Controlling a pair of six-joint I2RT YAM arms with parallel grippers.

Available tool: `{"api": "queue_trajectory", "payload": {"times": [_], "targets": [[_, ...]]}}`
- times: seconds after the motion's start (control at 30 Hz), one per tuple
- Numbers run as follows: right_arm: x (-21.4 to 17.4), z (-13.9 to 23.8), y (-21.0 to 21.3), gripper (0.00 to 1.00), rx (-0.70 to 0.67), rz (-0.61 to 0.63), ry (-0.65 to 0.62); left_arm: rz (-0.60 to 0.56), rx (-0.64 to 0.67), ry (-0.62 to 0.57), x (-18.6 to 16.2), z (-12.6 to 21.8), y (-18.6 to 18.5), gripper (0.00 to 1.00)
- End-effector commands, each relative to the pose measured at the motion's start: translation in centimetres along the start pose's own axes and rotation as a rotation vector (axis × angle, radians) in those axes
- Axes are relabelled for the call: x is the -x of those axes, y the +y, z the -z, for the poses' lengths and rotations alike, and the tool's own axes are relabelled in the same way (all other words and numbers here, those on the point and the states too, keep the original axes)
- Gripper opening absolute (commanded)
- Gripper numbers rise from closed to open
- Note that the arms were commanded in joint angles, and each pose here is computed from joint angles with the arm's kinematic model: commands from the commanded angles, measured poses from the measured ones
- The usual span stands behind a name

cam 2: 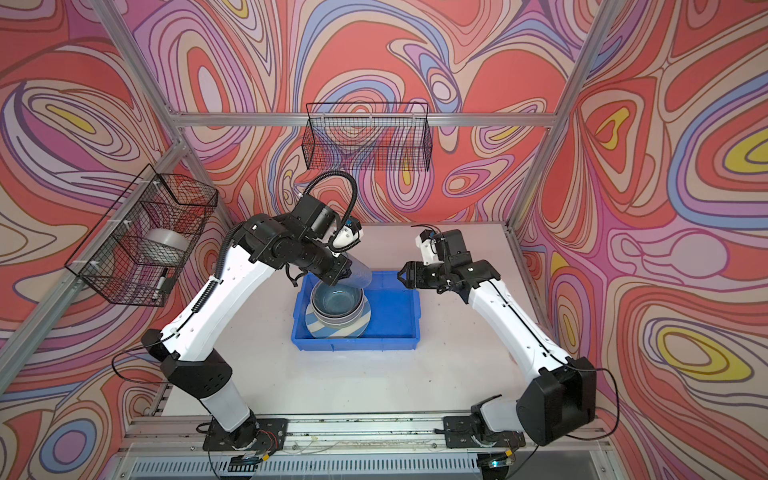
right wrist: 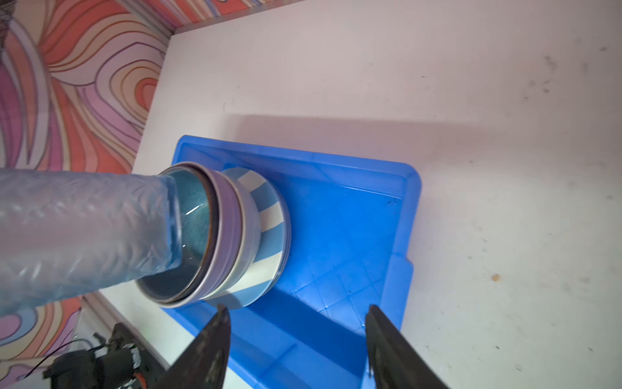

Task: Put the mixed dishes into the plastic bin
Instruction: 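Lift the frosted cup with the left gripper and carry it over the bin, then lower the frosted cup into the bin while the right gripper reaches for the pink cup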

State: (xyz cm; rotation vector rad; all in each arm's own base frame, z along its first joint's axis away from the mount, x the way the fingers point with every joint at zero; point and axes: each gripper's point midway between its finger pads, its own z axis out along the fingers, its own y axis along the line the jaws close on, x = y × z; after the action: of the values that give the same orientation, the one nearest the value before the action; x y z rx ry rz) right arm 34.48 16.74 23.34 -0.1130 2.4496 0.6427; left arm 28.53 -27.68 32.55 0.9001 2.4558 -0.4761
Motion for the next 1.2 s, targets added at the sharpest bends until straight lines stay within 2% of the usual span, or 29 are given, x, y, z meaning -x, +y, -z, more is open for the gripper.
{"api": "queue_trajectory", "payload": {"times": [0.0, 0.23, 0.6, 0.87, 1.17], "targets": [[1.2, 1.8, -3.3, 0.65, -0.210, -0.042, -0.060, -0.028, -0.059, -0.044, 1.5, -1.1, -1.7, 0.00], [1.4, 5.8, -5.8, 0.66, -0.380, -0.070, -0.159, -0.024, -0.073, 0.007, 3.4, -6.6, -3.1, 0.00], [1.9, 11.3, -6.6, 0.66, -0.481, -0.075, -0.315, -0.049, -0.007, 0.088, 3.8, -13.4, -4.0, 0.00], [1.8, 12.7, -6.9, 0.66, -0.503, -0.081, -0.354, -0.078, 0.063, 0.130, 3.3, -17.0, -3.4, 0.00], [1.5, 12.8, -7.0, 0.66, -0.498, -0.084, -0.364, -0.128, 0.103, 0.120, 3.6, -19.8, -3.4, 0.00]]}}
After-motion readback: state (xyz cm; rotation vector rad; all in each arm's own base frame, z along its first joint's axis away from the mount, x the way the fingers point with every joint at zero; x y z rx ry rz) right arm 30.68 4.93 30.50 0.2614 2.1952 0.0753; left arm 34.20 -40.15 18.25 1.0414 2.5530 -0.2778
